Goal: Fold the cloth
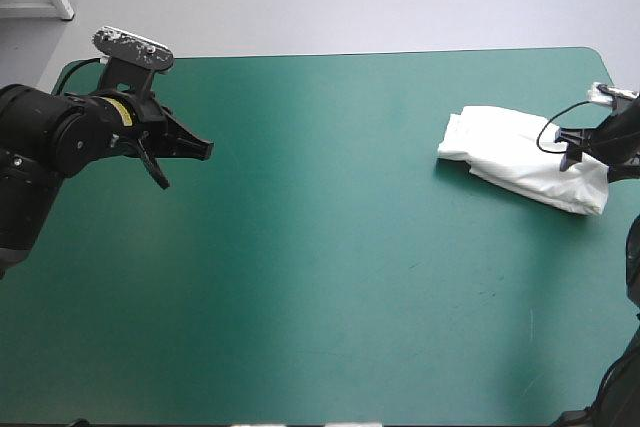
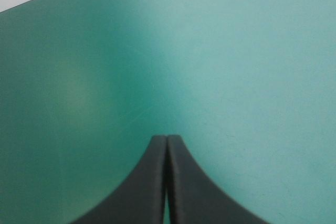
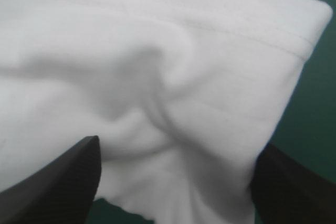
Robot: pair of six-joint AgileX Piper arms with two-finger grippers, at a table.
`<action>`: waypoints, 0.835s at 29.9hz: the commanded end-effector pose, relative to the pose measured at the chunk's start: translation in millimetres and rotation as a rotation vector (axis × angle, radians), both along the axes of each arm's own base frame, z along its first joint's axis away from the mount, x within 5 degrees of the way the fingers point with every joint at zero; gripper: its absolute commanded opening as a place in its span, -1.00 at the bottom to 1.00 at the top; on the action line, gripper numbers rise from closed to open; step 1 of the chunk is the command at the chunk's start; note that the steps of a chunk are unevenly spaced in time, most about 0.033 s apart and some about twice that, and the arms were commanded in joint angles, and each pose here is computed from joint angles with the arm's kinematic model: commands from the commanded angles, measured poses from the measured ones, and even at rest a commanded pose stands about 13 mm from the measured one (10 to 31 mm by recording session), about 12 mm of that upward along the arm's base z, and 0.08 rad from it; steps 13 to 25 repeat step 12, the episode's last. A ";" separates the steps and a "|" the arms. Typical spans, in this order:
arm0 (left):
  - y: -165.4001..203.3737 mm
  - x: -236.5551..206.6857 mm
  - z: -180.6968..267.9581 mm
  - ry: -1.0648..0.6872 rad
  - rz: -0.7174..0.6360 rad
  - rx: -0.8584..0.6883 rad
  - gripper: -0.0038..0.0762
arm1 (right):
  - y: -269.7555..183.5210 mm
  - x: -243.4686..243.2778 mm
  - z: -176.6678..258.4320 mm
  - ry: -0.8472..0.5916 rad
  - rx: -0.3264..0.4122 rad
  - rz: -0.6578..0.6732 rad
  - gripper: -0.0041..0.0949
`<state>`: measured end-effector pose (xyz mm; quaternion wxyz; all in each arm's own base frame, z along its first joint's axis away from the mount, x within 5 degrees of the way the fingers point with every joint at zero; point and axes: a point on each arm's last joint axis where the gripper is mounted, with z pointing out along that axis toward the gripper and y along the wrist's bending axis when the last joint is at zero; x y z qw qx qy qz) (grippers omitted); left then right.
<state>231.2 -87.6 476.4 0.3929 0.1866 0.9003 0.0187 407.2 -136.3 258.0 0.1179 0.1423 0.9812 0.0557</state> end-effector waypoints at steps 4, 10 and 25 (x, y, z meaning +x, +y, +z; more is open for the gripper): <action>4.5 -9.7 14.1 -0.065 0.000 -0.021 -0.92 | 16.3 -27.2 86.0 -0.222 0.021 0.024 0.40; 3.8 -8.8 15.3 -0.082 -0.005 -0.028 -0.92 | 37.1 -71.0 149.8 -0.392 -0.012 0.070 -0.91; 3.4 -8.3 17.3 -0.104 -0.008 -0.037 -0.92 | 46.3 -89.6 167.4 -0.445 -0.017 0.093 -0.93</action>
